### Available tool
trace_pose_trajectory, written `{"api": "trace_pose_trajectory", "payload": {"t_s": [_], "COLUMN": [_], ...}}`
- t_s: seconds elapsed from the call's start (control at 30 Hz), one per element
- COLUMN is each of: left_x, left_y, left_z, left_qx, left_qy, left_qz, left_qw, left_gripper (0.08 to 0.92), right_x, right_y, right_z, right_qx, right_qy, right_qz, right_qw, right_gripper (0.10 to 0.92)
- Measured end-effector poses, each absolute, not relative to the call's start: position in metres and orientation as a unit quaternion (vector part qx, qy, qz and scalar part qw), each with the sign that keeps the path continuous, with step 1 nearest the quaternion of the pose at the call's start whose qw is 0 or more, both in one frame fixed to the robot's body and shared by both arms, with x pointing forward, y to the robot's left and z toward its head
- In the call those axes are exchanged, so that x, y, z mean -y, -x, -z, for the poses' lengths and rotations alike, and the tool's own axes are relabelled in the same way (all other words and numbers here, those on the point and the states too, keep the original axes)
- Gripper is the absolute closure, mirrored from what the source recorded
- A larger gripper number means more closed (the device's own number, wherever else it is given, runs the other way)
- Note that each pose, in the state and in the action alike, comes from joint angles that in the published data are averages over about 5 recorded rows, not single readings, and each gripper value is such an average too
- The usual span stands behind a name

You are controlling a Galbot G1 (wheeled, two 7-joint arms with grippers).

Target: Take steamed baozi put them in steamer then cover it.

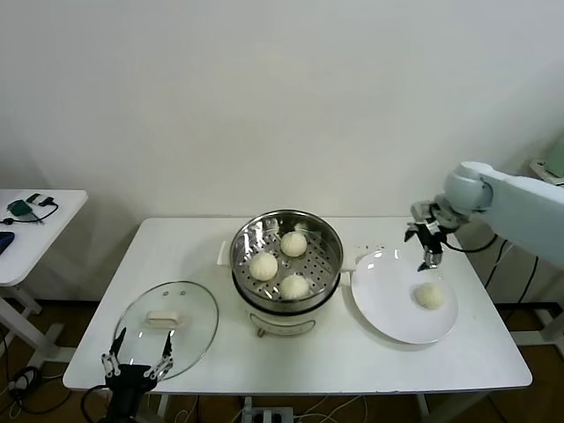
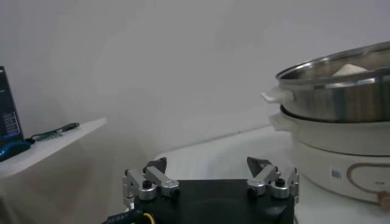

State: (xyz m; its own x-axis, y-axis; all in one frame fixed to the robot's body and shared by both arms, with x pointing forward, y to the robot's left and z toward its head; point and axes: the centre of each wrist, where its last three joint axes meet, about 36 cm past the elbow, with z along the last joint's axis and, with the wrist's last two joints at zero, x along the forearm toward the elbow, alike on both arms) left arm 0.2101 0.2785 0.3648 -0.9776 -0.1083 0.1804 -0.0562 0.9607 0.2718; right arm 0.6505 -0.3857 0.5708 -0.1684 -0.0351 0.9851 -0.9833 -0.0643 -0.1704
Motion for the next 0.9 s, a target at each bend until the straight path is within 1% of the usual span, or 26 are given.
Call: {"api": "trace_pose_trajectory", "payload": {"t_s": [0.2,0.4,0.6,0.9], "left_x": [-0.28,-0.281,-0.281,-0.28], "left_y": [-0.208,-0.208,-0.208,-0.208], "left_z": [-0.363,-0.359,-0.356,-0.354], "left_qx": [0.984,0.983,0.983,0.982], "left_qy": [-0.044,-0.046,-0.046,-0.046], "left_qz": [0.136,0.139,0.142,0.143], "left_qw": [0.102,0.107,0.111,0.114], "left_gripper": [0.177,0.177,0.177,0.177], "right_x": [0.413,0.43,0.437,0.433], "right_y": [-0.646,-0.644,-0.647,-0.655], "right_z": [-0.528,-0.493,-0.472,-0.454], "right_qx": [0.535,0.533,0.537,0.539], "right_qy": [-0.466,-0.458,-0.452,-0.452], "right_qz": [-0.527,-0.513,-0.501,-0.494], "right_qw": [0.468,0.493,0.506,0.511], "right_gripper": [0.2,0.2,0.2,0.2]}}
